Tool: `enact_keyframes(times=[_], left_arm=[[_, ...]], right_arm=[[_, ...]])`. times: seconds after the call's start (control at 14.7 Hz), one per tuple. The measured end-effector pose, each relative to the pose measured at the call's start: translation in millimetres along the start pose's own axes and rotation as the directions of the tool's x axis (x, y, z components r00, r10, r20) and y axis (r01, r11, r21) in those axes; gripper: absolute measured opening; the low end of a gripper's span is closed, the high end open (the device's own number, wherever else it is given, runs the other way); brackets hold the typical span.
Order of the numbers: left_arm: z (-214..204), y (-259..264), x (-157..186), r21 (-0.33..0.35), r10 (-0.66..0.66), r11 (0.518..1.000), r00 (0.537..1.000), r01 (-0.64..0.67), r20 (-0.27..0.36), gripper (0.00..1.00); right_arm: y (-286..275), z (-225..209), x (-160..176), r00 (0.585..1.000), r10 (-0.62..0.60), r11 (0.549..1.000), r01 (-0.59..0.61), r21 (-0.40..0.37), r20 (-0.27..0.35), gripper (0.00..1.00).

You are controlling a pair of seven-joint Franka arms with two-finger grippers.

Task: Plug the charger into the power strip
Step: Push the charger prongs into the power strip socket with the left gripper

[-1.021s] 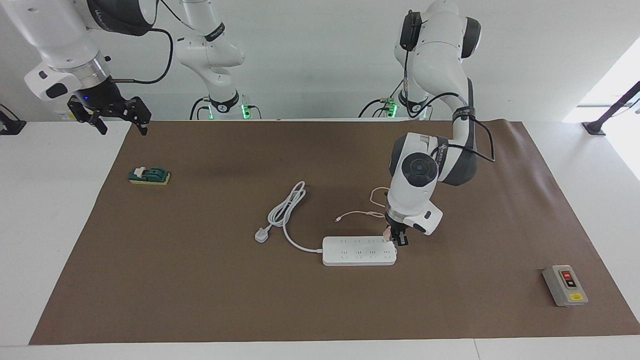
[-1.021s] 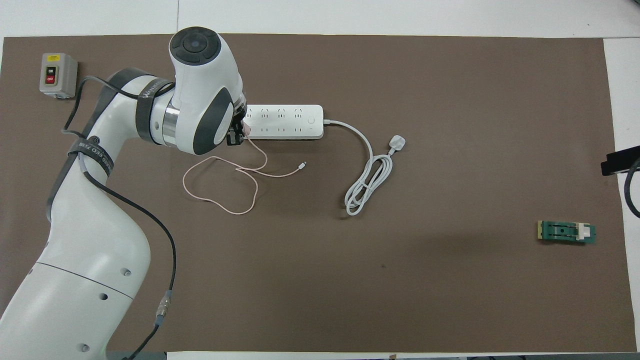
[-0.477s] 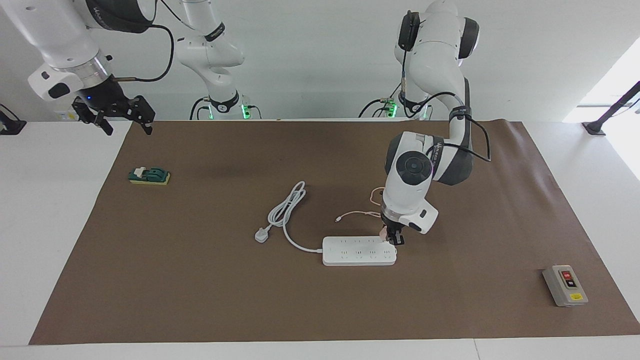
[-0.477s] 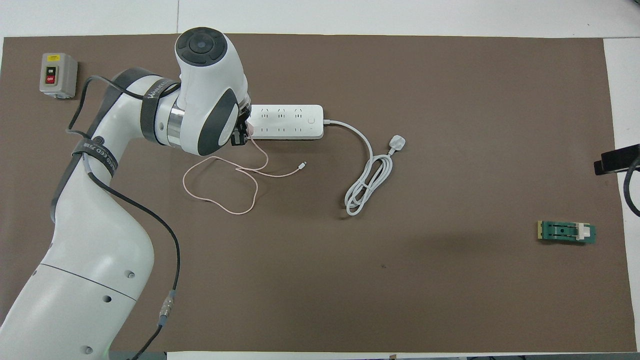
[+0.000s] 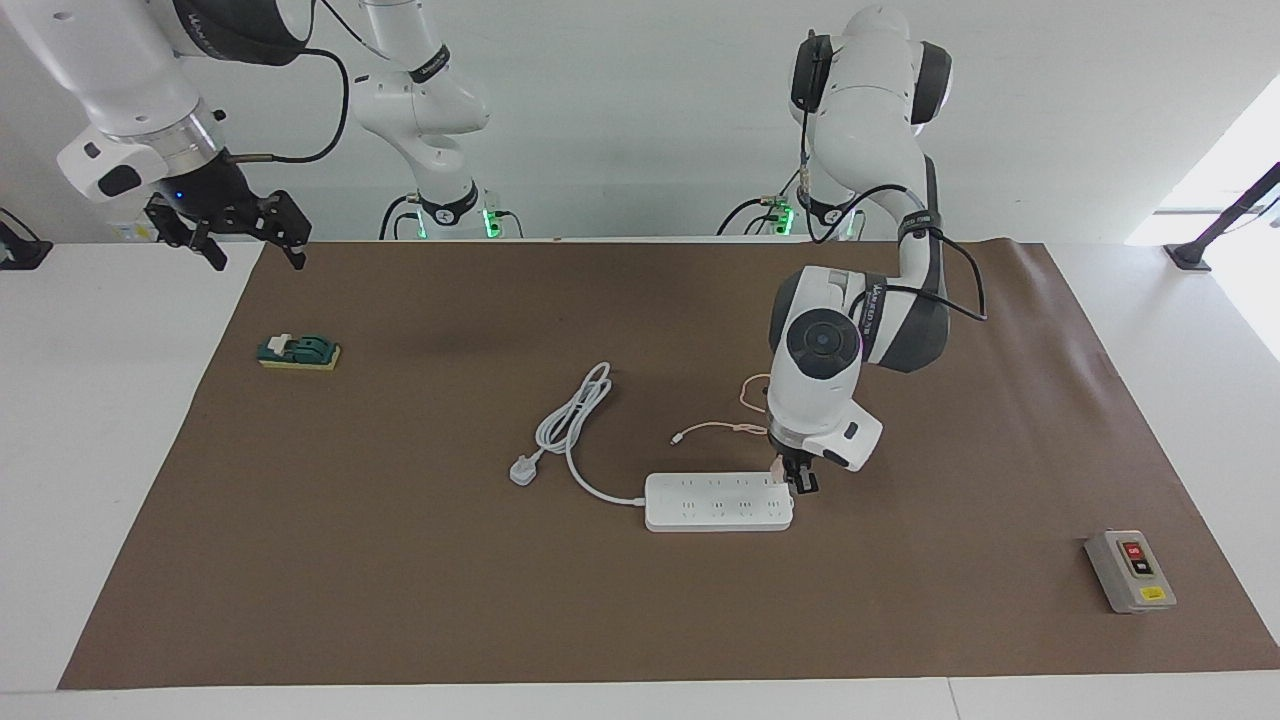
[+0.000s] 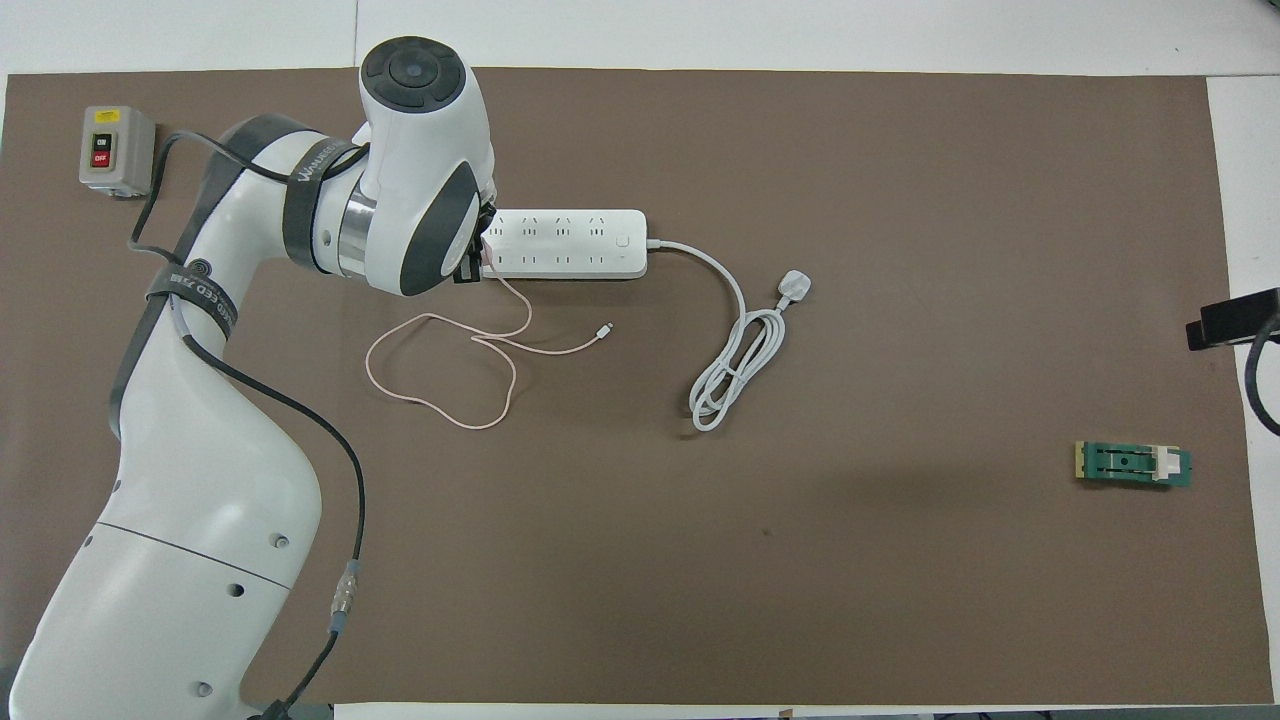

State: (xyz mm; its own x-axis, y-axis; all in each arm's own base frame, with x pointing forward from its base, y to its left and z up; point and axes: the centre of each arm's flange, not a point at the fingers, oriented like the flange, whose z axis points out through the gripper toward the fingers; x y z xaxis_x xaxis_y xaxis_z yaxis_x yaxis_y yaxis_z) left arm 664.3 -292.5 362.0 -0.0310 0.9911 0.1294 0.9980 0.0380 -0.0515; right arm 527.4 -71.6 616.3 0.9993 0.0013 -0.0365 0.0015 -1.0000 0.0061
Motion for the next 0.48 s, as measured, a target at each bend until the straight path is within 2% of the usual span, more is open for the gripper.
enact_keyframes(times=[0.48], left_arm=[[4,-1,-16,-0.003,0.014,1.0,1.0,-0.014,-0.006,0.33]], right_arm=[[1,0,0,1.0,0.002,1.0,-0.002,0.0,0.0,1.0]])
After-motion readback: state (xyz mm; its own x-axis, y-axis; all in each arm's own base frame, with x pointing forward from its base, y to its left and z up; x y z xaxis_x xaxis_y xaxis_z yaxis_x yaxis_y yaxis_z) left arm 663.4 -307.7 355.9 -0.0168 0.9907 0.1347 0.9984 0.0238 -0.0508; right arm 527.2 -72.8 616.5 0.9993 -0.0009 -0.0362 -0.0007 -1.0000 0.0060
